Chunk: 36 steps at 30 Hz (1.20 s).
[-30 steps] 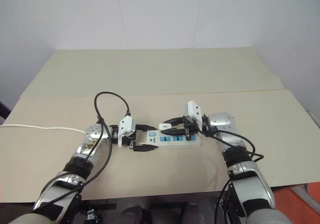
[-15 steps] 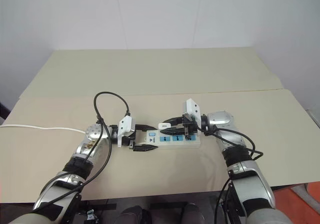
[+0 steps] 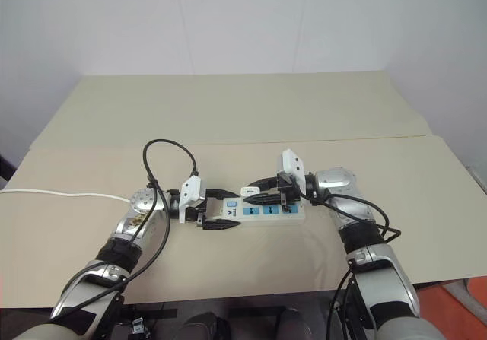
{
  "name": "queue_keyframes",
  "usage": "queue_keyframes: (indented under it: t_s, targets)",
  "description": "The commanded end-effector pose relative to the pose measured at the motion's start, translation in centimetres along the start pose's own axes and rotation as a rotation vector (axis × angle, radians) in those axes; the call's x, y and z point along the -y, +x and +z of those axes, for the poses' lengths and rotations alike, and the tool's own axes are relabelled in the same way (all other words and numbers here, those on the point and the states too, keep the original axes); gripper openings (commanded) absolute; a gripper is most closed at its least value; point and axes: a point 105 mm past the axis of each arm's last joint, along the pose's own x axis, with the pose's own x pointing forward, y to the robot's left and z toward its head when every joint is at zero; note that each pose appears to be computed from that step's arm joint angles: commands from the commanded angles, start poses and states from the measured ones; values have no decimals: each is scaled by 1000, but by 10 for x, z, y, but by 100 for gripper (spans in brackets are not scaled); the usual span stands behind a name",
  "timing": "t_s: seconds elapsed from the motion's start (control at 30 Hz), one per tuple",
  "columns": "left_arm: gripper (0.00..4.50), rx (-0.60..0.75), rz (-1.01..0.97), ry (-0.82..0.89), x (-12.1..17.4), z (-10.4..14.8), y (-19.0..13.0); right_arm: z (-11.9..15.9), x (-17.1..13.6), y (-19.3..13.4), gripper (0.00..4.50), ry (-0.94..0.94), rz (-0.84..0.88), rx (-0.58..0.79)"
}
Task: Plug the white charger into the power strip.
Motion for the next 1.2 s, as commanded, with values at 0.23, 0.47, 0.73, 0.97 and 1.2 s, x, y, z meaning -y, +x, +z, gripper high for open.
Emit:
queue_keyframes:
  t_s: [0.23,0.47,0.73,0.97,1.2]
  targets:
    - [325,-16,-34,42,2,2,1,-13,-4,1,150,38,-2,-38]
    - [325,-14,-34,43,1,3,2,-12,-3,0,375,37,-15,-35]
    - [325,-16,-33,39,0,2,2,-4,6,-5,401,39,-51,-8]
    - [325,-11,-32,40,-1,3,3,12,9,-17,401,11,-60,10]
    - [325,-9,-2,52,-7,5,3,29,-2,-34,401,-20,-46,26]
